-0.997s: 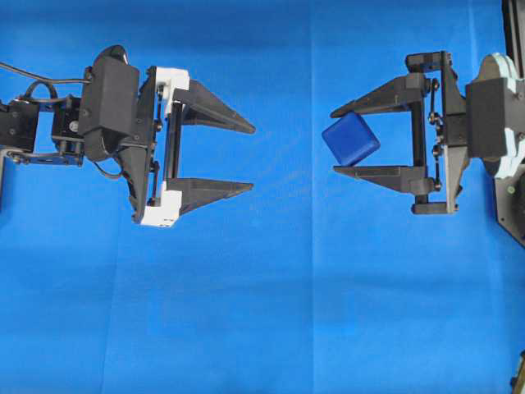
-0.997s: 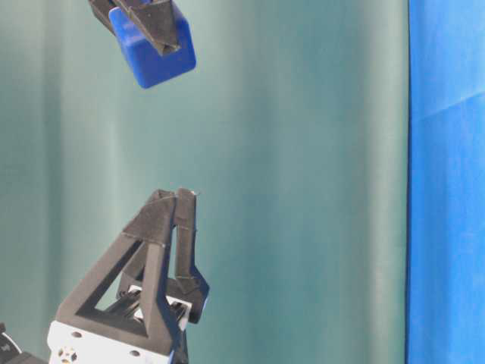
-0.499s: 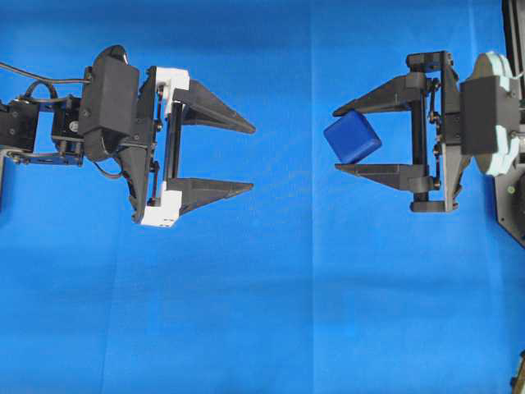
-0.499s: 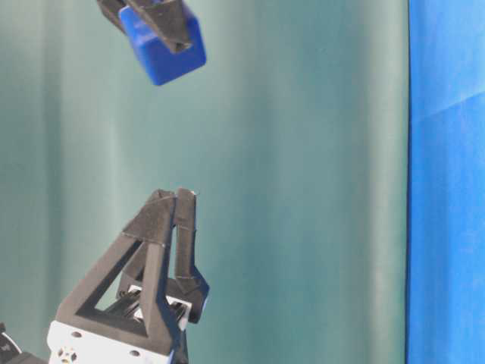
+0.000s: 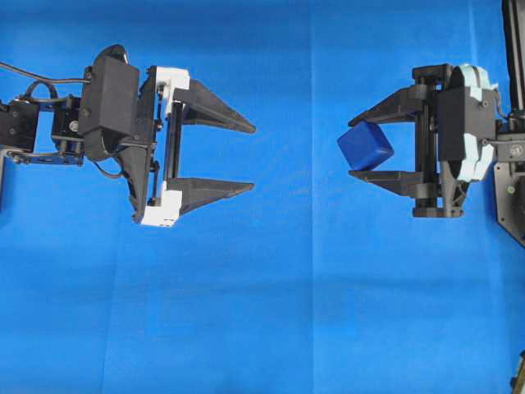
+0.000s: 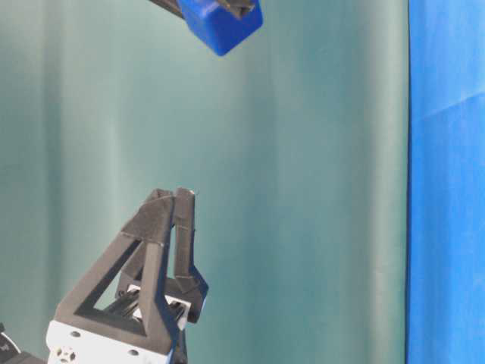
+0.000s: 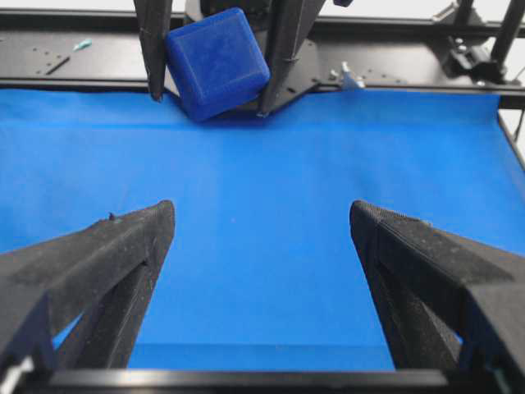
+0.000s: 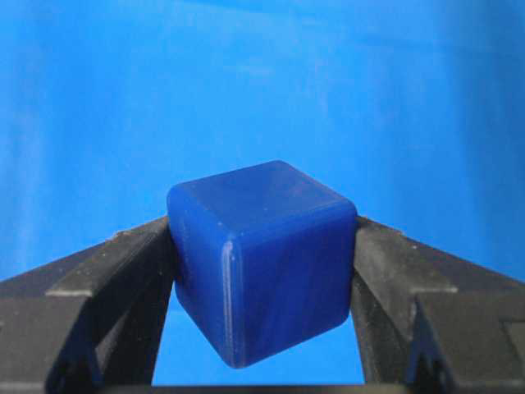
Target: Handover the blue block to the right arm after grasping it with the left arm, then place it in the designated position.
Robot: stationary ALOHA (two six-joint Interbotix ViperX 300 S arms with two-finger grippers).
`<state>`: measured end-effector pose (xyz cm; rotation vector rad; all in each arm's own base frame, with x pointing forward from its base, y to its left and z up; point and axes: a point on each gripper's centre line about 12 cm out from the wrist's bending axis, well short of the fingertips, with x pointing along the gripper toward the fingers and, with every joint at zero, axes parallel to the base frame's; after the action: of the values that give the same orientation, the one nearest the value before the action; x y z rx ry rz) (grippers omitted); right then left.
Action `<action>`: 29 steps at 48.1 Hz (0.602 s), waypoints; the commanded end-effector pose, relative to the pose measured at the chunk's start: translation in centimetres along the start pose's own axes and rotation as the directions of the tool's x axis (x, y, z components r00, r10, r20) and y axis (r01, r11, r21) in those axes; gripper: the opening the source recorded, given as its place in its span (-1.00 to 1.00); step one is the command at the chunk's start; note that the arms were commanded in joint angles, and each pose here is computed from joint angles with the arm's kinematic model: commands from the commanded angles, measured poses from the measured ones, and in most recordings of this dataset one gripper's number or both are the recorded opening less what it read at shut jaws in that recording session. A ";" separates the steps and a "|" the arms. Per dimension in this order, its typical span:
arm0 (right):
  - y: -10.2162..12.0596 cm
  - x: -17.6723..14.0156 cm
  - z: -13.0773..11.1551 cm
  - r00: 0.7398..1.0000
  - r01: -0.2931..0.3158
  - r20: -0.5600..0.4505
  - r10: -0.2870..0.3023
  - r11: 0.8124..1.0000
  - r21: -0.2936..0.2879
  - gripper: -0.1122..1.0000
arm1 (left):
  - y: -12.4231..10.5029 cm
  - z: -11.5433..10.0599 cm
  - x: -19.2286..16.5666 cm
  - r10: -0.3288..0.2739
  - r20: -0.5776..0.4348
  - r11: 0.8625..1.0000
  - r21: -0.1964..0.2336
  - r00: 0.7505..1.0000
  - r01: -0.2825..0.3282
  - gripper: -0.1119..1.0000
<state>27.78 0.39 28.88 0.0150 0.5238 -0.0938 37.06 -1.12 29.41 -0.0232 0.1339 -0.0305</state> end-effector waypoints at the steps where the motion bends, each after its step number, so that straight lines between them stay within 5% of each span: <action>1: 0.1 -0.5 1.3 0.999 -0.007 0.034 0.006 1.000 0.007 0.14 | -0.1 1.8 -0.2 -0.002 0.055 1.000 0.005 0.998 0.002 0.85; 29: 0.2 0.1 0.9 1.000 -0.005 0.015 0.005 1.000 0.002 0.14 | -0.1 1.8 -0.2 -0.004 0.055 1.000 0.005 0.998 0.004 0.85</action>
<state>27.82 0.38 28.70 0.0141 0.5326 -0.0956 37.04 -1.12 29.48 -0.0218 0.1308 -0.0311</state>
